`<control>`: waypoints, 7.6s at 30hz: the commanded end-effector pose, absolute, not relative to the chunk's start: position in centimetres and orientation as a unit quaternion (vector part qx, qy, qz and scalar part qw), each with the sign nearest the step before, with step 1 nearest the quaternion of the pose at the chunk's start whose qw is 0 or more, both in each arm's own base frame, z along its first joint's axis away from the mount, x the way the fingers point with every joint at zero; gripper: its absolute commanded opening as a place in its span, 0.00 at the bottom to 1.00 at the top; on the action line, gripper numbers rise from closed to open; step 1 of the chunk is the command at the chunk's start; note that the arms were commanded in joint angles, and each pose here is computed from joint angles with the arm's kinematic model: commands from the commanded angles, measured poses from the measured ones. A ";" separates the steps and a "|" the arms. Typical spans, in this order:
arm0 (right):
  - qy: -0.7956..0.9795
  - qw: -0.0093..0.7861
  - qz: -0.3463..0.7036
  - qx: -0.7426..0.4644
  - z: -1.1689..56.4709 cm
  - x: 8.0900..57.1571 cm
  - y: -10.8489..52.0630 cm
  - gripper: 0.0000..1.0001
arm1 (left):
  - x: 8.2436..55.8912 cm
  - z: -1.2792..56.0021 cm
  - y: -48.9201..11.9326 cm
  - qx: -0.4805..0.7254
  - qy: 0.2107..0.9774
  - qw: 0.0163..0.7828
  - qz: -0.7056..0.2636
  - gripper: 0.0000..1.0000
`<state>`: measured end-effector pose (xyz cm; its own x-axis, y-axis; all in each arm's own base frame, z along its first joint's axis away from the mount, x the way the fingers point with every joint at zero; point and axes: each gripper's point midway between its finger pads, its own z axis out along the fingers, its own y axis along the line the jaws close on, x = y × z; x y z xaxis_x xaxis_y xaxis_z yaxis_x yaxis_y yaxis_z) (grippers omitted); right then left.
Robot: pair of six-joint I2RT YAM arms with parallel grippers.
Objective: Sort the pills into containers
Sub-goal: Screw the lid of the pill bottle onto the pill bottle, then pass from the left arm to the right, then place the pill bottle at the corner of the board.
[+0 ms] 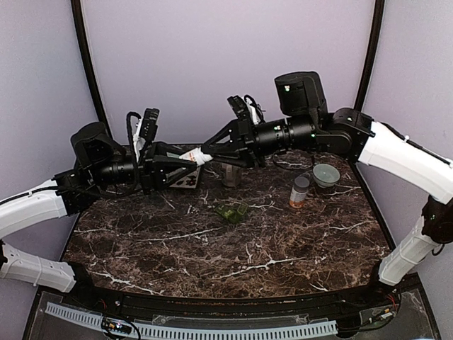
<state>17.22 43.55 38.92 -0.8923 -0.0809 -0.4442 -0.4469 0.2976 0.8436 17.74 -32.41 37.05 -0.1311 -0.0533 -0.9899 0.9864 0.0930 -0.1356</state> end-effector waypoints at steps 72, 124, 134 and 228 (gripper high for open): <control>0.688 0.365 0.409 -0.476 37.7 12.1 41.8 0.21 | 14.0 36.7 -34.2 0.483 0.507 0.280 -0.656 0.00; 0.819 0.104 0.540 -0.161 33.1 18.8 44.5 0.00 | 16.7 38.5 -31.5 0.455 0.507 0.648 -0.342 0.20; 0.820 0.174 0.518 -0.172 34.1 20.5 43.3 0.00 | 16.7 37.3 -31.2 0.448 0.532 0.628 -0.350 0.74; 0.962 0.240 -0.092 -0.091 17.2 36.7 16.8 0.00 | 21.2 32.6 -30.2 0.366 0.635 0.617 -0.287 0.77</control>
<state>36.67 17.02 17.87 -0.8617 -0.2191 -0.4576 -0.1287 0.9669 -0.2205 21.26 -30.35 32.78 0.0294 0.1128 -0.9932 0.8215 0.5634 0.0883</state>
